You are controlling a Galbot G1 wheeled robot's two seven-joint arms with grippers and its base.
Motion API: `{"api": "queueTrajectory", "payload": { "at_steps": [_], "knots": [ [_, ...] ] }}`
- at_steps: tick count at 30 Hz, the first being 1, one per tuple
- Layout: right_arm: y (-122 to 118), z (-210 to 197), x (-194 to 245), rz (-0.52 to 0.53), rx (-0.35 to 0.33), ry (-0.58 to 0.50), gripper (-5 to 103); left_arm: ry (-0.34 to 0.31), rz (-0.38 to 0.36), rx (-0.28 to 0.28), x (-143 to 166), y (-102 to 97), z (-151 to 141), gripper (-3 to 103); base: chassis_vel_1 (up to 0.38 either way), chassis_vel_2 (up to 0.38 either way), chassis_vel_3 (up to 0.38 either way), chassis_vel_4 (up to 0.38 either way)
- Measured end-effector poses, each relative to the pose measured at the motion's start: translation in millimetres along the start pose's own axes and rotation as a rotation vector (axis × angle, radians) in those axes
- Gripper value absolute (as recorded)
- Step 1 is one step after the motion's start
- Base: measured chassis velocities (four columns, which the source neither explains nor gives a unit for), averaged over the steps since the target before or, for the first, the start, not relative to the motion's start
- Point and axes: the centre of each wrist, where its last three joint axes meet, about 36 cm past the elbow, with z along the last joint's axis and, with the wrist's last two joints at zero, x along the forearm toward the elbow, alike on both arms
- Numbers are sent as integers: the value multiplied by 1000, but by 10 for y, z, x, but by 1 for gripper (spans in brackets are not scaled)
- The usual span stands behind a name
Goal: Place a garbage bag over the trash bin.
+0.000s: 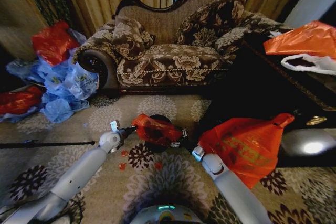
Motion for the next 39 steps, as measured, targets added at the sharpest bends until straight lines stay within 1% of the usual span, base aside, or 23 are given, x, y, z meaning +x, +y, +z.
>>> {"api": "queueTrajectory", "payload": {
  "at_steps": [1, 3, 6, 7, 9, 11, 12, 13, 14, 15, 17, 18, 20, 21, 26, 32, 39],
  "knots": [
    [-16, 2, -13, 2, 4, 2, 66, 0, 0, 0, 1, -2, -1, 0, 0, 0, 0, 0],
    [-24, 4, -18, 2, 6, 4, 66, -1, 1, 0, 3, -2, -2, 0, 0, 0, 0, 0],
    [-61, 15, -39, -4, 13, 20, 51, -1, 2, -2, 11, -5, -4, 0, 0, 0, 0, 0],
    [-61, 15, -39, -4, 13, 20, 51, -1, 2, -2, 11, -5, -4, 0, 0, 0, 0, 0],
    [-75, 29, -39, -7, 11, 30, 40, -1, 1, -2, 13, -1, -5, 0, 0, 0, 0, 0],
    [-79, 30, -40, -8, 11, 32, 40, -1, 1, -2, 14, 0, -4, 0, 0, 0, 0, 0],
    [-88, 39, -43, -9, 12, 34, 28, -1, 0, -2, 14, 1, -4, 0, 0, 0, 0, 0],
    [-91, 47, -44, -8, 11, 36, 28, -1, 0, -2, 14, 1, -5, 0, 0, 0, 0, 0],
    [-91, 55, -45, -6, 9, 35, 24, -1, 1, -2, 14, 1, -6, 0, 0, 0, 0, 0],
    [-91, 55, -45, -6, 9, 35, 24, -1, 1, -2, 14, 1, -6, 0, 0, 0, 0, 0],
    [-99, 72, -46, 3, 6, 34, 13, -2, 0, -3, 10, 9, -10, 0, 0, 0, 0, 0],
    [-99, 72, -46, 3, 6, 34, 13, -2, 0, -3, 10, 9, -10, 0, 0, 0, 0, 0],
    [-111, 82, -55, 21, 4, 30, 3, -2, -5, -4, 1, 34, -18, 0, 0, 0, 0, 0],
    [-116, 90, -68, 36, 4, 26, 1, -3, -9, -4, -7, 49, -22, 0, 0, 0, 0, 0],
    [-145, 162, -152, 89, -3, 22, 0, -8, -31, -6, -79, 115, -29, 0, 0, 0, 0, 0],
    [-181, 274, -267, 124, -13, 26, 0, -13, -58, -4, -212, 189, 20, 0, 0, 0, 0, 0],
    [-252, 344, -407, 167, -22, 23, 0, -22, -61, 12, -310, 170, 52, 0, 0, 0, 0, 0]
  ]
}}
